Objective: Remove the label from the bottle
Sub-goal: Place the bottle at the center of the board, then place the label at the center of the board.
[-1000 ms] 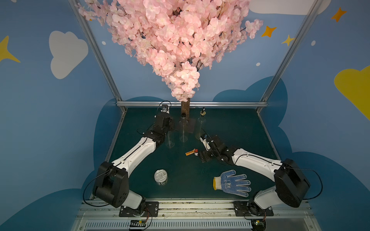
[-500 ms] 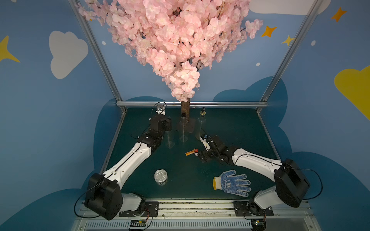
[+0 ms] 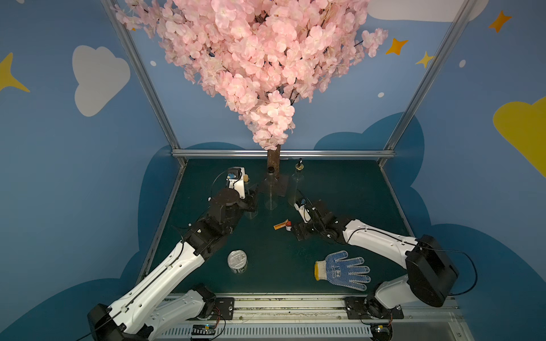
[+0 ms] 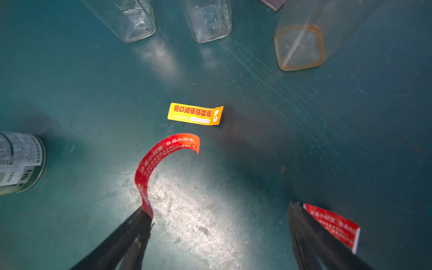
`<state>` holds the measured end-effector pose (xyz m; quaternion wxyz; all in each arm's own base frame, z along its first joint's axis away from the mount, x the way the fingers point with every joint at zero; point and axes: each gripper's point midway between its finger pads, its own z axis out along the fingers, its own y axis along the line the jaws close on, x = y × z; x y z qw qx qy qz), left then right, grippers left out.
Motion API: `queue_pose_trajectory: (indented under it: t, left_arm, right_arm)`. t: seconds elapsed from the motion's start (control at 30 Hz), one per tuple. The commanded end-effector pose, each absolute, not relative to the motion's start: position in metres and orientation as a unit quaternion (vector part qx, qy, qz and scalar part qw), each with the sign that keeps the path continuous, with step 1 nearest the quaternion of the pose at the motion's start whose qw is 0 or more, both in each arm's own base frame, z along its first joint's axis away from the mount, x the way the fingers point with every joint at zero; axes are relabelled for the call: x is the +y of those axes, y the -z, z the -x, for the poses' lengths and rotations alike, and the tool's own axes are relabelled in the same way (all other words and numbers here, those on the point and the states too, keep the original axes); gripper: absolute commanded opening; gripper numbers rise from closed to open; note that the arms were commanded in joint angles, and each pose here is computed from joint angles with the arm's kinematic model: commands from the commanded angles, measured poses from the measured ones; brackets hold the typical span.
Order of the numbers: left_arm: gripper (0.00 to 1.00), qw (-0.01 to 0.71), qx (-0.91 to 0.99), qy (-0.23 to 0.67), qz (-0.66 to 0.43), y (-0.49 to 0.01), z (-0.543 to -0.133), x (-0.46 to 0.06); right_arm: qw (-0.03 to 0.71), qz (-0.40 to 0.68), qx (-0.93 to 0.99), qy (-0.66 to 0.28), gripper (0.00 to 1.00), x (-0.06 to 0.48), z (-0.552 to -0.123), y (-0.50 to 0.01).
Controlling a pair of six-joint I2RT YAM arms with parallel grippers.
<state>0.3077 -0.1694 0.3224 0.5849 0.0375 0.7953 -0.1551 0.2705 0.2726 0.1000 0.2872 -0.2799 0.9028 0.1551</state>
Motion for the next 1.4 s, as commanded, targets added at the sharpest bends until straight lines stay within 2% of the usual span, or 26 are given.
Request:
queue_pose_trajectory:
  t: [0.0, 0.23, 0.43, 0.77, 1.0, 1.23, 1.37]
  left_arm:
    - [0.53, 0.531, 0.831, 0.162, -0.03, -0.283, -0.292, -0.183]
    - [0.53, 0.454, 0.865, 0.212, -0.034, -0.213, -0.273, -0.231]
    - [0.53, 0.422, 0.874, 0.24, -0.038, -0.178, -0.273, -0.262]
    - [0.53, 0.416, 0.867, 0.271, -0.042, -0.171, -0.282, -0.288]
    - [0.53, 0.386, 0.88, 0.272, -0.047, -0.139, -0.285, -0.303]
    - [0.53, 0.364, 0.897, 0.25, -0.03, -0.116, -0.287, -0.296]
    - [0.53, 0.37, 0.893, 0.254, -0.026, -0.12, -0.286, -0.293]
  right_arm:
    - [0.292, 0.275, 0.899, -0.173, 0.9, 0.273, -0.267, -0.11]
    - [0.299, 0.27, 0.897, -0.182, 0.9, 0.269, -0.264, -0.12]
    - [0.301, 0.268, 0.896, -0.189, 0.9, 0.267, -0.26, -0.125]
    - [0.298, 0.271, 0.893, -0.203, 0.9, 0.268, -0.254, -0.127]
    - [0.301, 0.272, 0.889, -0.214, 0.9, 0.27, -0.253, -0.132]
    - [0.309, 0.274, 0.884, -0.22, 0.9, 0.267, -0.249, -0.145]
    - [0.328, 0.249, 0.885, -0.217, 0.9, 0.26, -0.253, -0.153]
